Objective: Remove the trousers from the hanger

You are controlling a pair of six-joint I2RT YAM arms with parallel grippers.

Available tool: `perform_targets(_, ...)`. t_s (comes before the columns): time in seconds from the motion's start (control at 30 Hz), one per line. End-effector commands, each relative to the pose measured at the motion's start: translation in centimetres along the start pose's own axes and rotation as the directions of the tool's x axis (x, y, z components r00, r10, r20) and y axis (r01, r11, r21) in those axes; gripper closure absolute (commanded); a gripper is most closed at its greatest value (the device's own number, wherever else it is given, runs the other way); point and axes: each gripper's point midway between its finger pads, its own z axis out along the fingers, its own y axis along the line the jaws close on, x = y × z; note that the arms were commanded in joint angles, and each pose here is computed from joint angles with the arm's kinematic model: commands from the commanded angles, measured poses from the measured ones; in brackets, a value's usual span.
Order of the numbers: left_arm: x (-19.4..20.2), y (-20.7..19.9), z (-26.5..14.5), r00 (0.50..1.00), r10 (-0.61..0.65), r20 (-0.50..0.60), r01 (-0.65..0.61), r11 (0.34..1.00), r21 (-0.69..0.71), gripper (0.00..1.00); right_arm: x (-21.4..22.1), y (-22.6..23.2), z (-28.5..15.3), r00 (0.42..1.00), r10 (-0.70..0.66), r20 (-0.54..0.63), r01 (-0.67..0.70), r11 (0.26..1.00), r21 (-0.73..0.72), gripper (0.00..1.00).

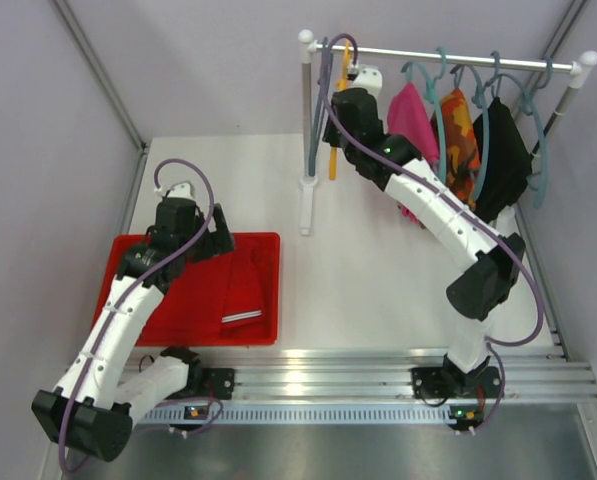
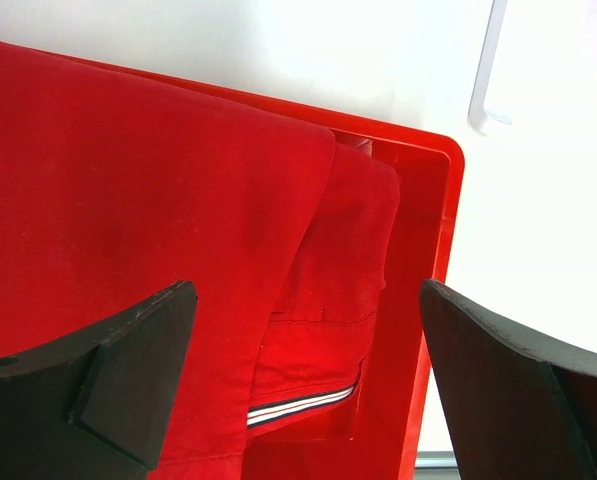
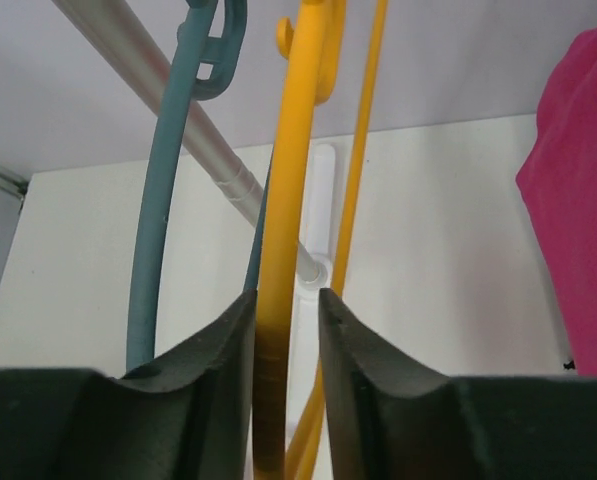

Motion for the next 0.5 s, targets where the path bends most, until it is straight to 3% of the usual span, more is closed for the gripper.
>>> perform_targets(0.0, -0.6, -0.6, -0.2, 1.0, 0.008, 0.018, -0.009, 0.999, 0.031, 0.02, -3.1, 0.1, -1.6, 0.999, 0.035, 0.041, -0.033, 0.999, -0.038, 0.66)
perform_targets(0.2, -1.1, -1.4, -0.8, 1.0, 0.005, 0.025, -0.007, 0.997, 0.074, 0.02, -4.3, -0.9, -4.6, 1.0, 0.026, 0.017, -0.026, 0.999, -0.04, 0.4)
perform_targets(0.47, -1.9, -2.9, -1.9, 0.999, 0.017, 0.035, -0.022, 0.988, 0.151, 0.02, -6.3, -2.8, -10.0, 1.0, -0.016, -0.01, 0.015, 0.999, -0.051, 0.25)
